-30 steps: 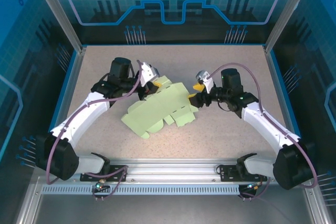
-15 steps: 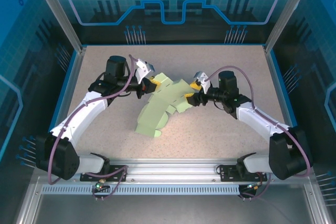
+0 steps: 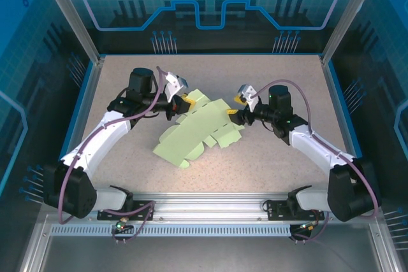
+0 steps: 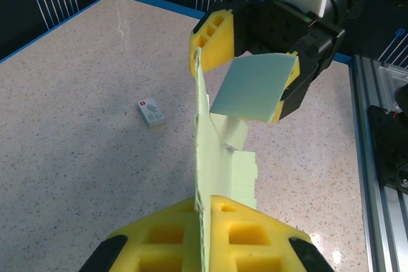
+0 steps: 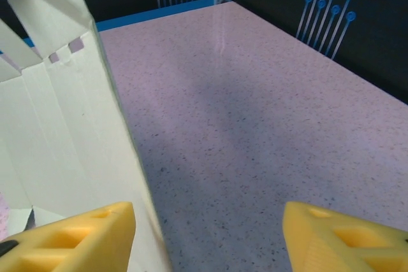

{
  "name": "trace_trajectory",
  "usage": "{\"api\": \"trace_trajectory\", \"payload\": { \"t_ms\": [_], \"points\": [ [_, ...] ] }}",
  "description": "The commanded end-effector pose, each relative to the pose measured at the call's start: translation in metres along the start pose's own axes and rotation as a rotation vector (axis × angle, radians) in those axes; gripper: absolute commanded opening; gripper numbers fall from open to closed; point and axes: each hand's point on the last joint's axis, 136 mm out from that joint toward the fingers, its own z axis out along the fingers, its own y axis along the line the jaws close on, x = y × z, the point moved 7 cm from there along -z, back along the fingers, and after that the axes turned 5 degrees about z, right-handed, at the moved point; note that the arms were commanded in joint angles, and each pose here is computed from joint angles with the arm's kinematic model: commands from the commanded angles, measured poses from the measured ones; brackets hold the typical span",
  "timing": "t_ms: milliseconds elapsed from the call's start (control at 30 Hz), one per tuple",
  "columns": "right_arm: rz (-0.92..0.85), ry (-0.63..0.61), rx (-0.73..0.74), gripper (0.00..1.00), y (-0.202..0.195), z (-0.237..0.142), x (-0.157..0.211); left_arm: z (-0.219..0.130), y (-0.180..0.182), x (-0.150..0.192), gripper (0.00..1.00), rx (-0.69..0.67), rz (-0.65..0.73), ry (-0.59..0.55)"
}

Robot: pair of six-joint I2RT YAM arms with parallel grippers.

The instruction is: Fold the paper box

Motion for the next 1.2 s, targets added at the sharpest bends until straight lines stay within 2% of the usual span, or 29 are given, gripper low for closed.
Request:
{"api": "trace_trajectory", "payload": {
  "t_ms": [0,133,233,300,433,567,700,900,1067,1167],
  "points": [
    [-0.009,-0.013,-0.072,0.55,0.005,0.007,-0.004,-0.002,-0.002,-0.010,0.00,0.035,0.011,-0.039],
    [-0.009,-0.031,-0.067,0.31,0.004,0.008,-0.005,-0.003,-0.003,-0.011,0.00,0.039,0.010,-0.044],
    [-0.018,-0.042,-0.069,0.22,0.006,0.006,-0.008,-0.004,-0.003,-0.012,0.00,0.033,0.011,-0.047],
    [-0.021,-0.045,-0.078,0.19,0.009,0.006,-0.011,-0.004,-0.002,-0.012,0.00,0.033,0.008,-0.051],
    [-0.026,-0.049,-0.102,0.17,0.012,0.007,-0.014,-0.003,-0.001,-0.013,0.00,0.032,0.000,-0.061],
    [-0.033,-0.048,-0.107,0.22,0.014,0.007,-0.014,-0.003,0.000,-0.013,0.00,0.031,-0.008,-0.062],
    [-0.042,-0.049,-0.095,0.22,0.013,0.005,-0.014,-0.004,-0.001,-0.014,0.00,0.037,-0.012,-0.071],
    [-0.050,-0.072,-0.085,0.09,0.015,-0.001,-0.022,-0.006,0.004,-0.014,0.00,0.020,-0.045,-0.081],
    [-0.031,-0.073,-0.051,0.05,0.021,-0.016,-0.034,-0.007,0.011,-0.018,0.00,-0.041,-0.122,-0.091],
    [0.020,-0.029,-0.065,0.05,0.027,-0.025,-0.045,-0.009,0.012,-0.023,0.00,-0.044,-0.173,-0.116]
  ]
}}
